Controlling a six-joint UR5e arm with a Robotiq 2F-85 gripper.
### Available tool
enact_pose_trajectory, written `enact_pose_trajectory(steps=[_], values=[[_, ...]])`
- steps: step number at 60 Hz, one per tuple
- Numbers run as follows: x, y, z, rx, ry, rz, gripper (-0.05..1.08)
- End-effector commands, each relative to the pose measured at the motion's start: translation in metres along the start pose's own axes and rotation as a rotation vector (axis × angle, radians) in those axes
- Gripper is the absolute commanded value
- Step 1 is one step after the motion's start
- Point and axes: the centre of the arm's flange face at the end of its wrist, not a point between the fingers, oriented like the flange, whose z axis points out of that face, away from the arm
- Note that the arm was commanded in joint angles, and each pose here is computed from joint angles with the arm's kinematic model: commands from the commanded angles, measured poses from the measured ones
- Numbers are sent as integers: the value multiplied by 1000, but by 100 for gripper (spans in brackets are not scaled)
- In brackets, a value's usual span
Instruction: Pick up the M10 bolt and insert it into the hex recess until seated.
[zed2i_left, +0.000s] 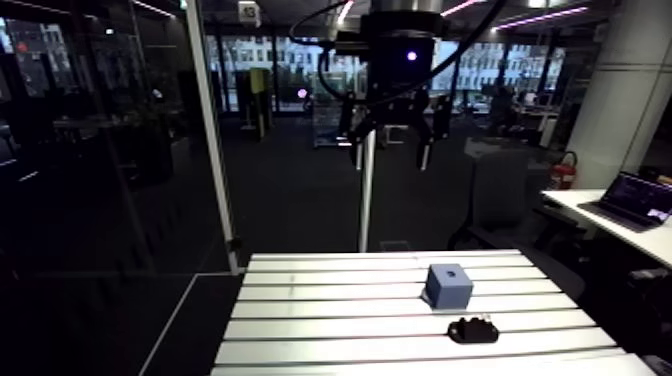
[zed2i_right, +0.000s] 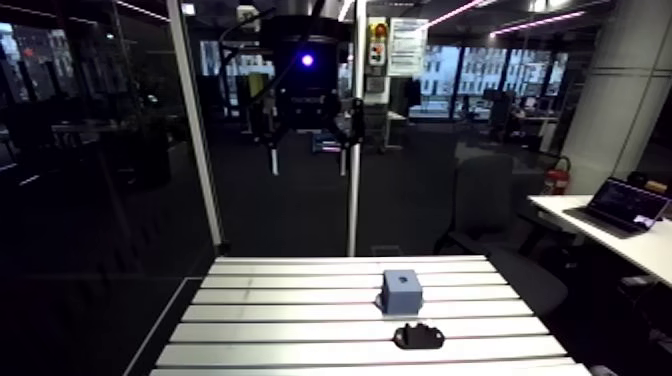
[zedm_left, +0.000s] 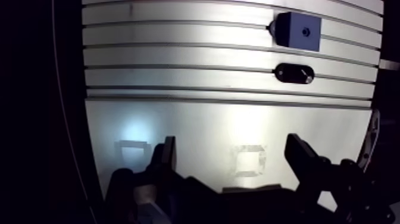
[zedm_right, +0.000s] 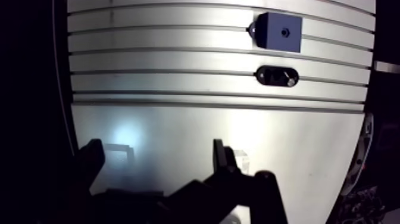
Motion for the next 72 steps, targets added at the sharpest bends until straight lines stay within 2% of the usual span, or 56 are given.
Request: enact_pose_trajectory(steps=[1, 15, 19, 22, 25, 27, 31, 41, 47, 51, 53, 66, 67, 68, 69, 70, 71, 72], values=[[0, 0, 0, 0, 0, 0, 1], [3, 0, 0, -1, 0, -19, 1], [4, 1, 0, -12, 3, -44, 1], [6, 3, 3, -28, 10, -82, 1], [8, 6, 5, -33, 17, -106, 1], [12, 14, 9, -41, 34, -155, 1], [15, 28, 14, -48, 41, -190, 1], [21, 76, 25, -53, 49, -234, 1], [26, 86, 32, -61, 59, -287, 1], [30, 93, 40, -59, 54, -320, 1], [32, 104, 49, -48, 39, -345, 1], [27, 130, 74, -33, 0, -388, 1], [26, 135, 78, -34, 5, -387, 1], [26, 140, 81, -44, 20, -388, 1], [26, 140, 81, -44, 20, -388, 1], [26, 144, 86, -55, 33, -391, 1], [26, 144, 86, -55, 33, -391, 1], [27, 145, 91, -64, 47, -399, 1]])
